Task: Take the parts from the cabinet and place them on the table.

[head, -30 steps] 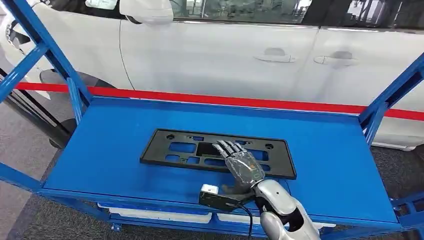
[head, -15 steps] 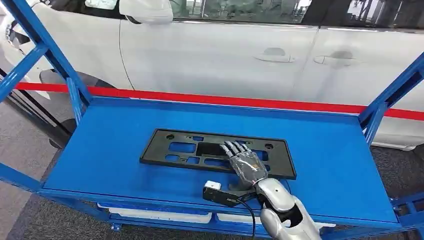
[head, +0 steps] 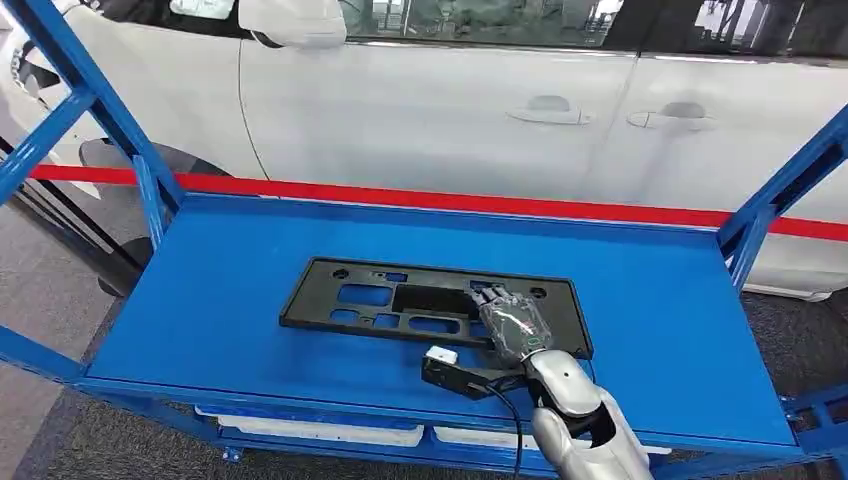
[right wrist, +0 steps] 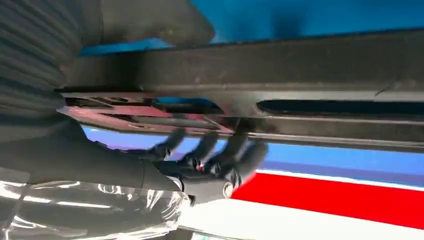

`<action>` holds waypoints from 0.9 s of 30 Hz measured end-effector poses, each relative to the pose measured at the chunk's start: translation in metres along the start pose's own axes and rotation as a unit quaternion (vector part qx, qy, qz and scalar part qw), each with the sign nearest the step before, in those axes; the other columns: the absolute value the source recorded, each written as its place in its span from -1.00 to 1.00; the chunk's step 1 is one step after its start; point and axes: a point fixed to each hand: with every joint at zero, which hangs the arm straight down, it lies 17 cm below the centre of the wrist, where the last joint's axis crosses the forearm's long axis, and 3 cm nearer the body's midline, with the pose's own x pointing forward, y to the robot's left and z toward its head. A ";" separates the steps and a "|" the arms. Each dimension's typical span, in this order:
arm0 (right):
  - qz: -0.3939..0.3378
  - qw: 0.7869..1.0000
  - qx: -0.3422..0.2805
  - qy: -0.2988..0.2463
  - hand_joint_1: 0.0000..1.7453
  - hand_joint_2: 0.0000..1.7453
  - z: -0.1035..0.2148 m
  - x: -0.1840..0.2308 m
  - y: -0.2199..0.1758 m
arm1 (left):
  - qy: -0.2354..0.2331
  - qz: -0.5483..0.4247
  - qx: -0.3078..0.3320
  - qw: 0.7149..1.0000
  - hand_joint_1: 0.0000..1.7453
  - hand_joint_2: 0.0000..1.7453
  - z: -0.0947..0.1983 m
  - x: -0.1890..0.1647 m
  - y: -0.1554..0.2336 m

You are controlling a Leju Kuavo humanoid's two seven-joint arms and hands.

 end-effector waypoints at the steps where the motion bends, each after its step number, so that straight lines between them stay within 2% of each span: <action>1: 0.000 1.000 -0.001 0.001 0.70 1.00 0.000 -0.001 -0.001 | 0.000 0.001 0.000 1.000 -1.00 -1.00 0.000 0.000 0.000; 25: -0.008 1.000 -0.006 0.009 0.72 1.00 0.000 -0.004 -0.004 | 0.003 0.007 0.000 1.000 -1.00 -1.00 0.000 0.000 0.000; 27: -0.009 1.000 -0.006 0.009 0.80 1.00 0.001 -0.004 -0.004 | 0.003 0.007 0.000 1.000 -1.00 -1.00 0.000 0.000 0.000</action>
